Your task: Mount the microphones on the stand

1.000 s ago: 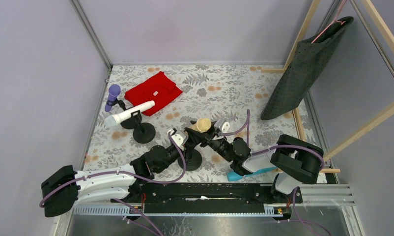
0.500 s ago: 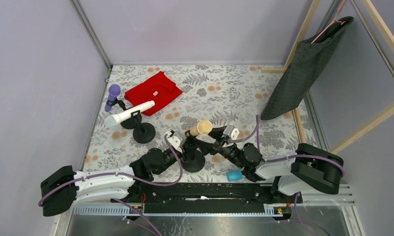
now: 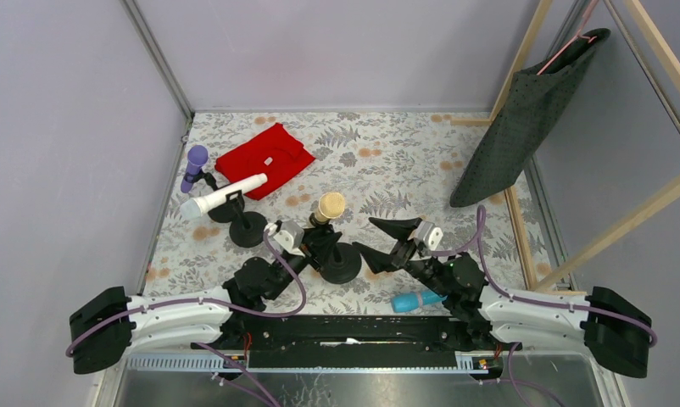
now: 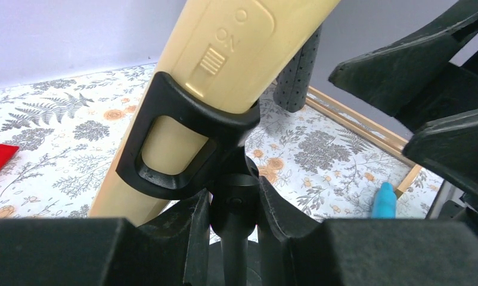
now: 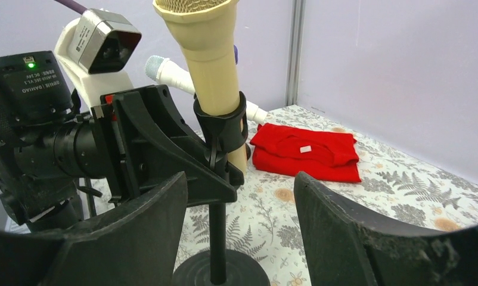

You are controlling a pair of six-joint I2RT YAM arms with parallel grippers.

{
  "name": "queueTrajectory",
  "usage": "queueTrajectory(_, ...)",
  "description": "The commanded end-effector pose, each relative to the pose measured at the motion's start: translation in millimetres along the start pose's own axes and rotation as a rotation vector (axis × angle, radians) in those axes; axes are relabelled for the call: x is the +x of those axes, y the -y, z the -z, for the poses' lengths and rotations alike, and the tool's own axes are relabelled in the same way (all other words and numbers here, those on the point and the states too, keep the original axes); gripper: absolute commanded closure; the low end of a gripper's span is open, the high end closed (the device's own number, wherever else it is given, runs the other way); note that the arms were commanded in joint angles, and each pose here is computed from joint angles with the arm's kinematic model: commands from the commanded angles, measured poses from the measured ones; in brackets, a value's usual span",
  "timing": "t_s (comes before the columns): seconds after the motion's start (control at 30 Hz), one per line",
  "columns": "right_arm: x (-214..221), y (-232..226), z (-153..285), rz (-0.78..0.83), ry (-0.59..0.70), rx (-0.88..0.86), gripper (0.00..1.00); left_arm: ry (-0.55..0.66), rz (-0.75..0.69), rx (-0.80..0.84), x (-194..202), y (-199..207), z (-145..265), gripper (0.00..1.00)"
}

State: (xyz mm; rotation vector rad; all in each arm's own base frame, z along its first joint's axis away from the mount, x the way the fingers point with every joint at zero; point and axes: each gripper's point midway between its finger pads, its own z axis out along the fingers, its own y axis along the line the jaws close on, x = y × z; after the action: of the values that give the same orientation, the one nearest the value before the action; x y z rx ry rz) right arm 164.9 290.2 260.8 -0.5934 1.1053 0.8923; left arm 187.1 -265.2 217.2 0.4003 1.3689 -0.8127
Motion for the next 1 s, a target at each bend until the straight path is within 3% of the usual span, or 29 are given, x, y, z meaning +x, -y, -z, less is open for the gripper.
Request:
queueTrajectory(0.0, 10, 8, 12, 0.044, -0.063, 0.036, 0.27, 0.201, 0.029, -0.008, -51, 1, -5, 1.0)
queueTrajectory(0.3, 18, 9, 23, 0.001, -0.108, 0.045, 0.27, 0.24, -0.168, -0.178, -47, -38, -11, 1.0)
queueTrajectory(0.7, 29, 8, 35, -0.008, -0.165, 0.041, 0.26, 0.301, -0.201, -0.302, -50, -115, -37, 1.0)
queueTrajectory(0.97, 34, 10, 41, -0.016, -0.178, 0.052, 0.26, 0.259, -0.255, -0.333, -35, -142, -54, 1.0)
